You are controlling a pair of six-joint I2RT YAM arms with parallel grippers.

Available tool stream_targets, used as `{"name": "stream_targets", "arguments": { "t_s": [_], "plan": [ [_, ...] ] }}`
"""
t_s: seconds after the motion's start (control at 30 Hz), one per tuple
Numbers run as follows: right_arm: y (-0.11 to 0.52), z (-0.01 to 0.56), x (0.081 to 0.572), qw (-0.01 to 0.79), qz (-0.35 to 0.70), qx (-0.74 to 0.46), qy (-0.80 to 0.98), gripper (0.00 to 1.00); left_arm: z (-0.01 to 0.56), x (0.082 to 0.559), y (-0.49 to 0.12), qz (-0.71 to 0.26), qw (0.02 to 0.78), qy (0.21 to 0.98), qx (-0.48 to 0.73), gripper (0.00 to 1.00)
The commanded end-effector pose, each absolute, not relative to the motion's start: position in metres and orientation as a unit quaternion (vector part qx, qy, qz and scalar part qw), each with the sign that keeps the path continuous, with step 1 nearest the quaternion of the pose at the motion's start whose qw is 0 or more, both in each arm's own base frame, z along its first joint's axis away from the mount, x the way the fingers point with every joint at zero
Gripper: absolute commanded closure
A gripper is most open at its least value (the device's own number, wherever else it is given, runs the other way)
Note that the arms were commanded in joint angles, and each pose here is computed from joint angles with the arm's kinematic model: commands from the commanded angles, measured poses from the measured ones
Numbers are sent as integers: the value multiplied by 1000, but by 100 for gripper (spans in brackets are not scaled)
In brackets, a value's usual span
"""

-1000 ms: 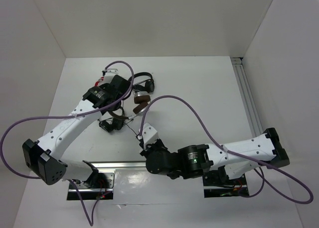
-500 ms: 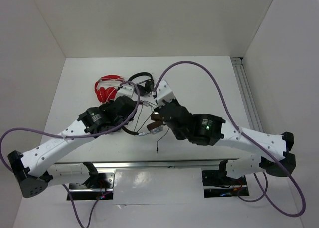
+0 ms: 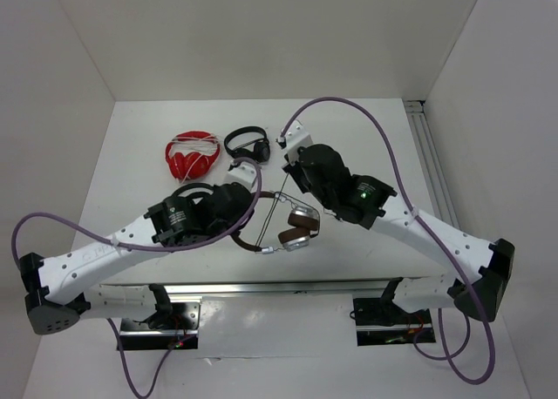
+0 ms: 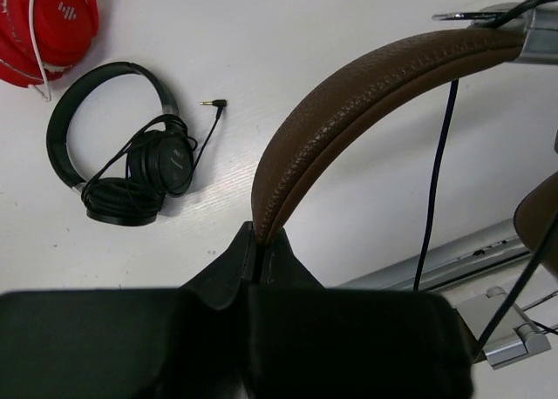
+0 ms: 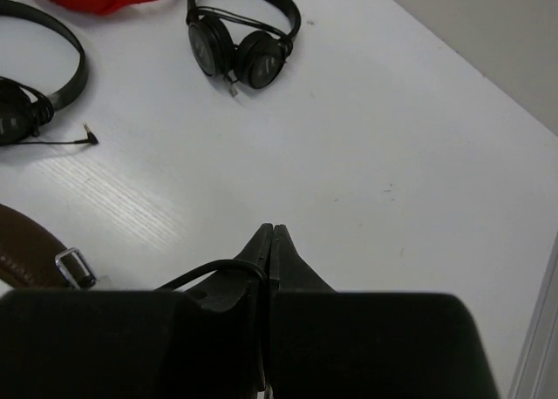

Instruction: Wrap the headphones

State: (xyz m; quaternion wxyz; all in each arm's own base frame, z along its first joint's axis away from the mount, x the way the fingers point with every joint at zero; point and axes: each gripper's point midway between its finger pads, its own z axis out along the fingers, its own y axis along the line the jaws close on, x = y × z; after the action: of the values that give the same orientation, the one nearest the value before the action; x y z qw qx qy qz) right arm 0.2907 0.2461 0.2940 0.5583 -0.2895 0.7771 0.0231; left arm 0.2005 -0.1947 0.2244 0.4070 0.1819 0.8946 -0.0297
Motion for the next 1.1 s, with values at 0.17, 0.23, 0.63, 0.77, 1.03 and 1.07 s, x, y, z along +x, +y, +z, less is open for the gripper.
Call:
{"name": "stream_targets", "arguments": {
  "t_s": [0.17,0.23,0.63,0.77,1.03,1.07],
  "plan": [
    [244,306,324,609,94,-235,752,97,258,182,-193,-59,399,888,223,100],
    [257,297,322,595,135,-265,747,96,273,177,-196,-90,407,881,226,100],
    [316,254,292,548,334,-328,693,76,333,170,-204,-174,456,847,209,100],
    [332,217,289,516,391,-312,695,76,348,182,-189,-158,485,849,138,100],
    [350,122,290,449,456,-272,719,70,366,189,-178,-159,497,852,51,100],
    [349,110,289,442,454,-271,724,70,367,190,-177,-159,498,851,42,100]
  ]
}}
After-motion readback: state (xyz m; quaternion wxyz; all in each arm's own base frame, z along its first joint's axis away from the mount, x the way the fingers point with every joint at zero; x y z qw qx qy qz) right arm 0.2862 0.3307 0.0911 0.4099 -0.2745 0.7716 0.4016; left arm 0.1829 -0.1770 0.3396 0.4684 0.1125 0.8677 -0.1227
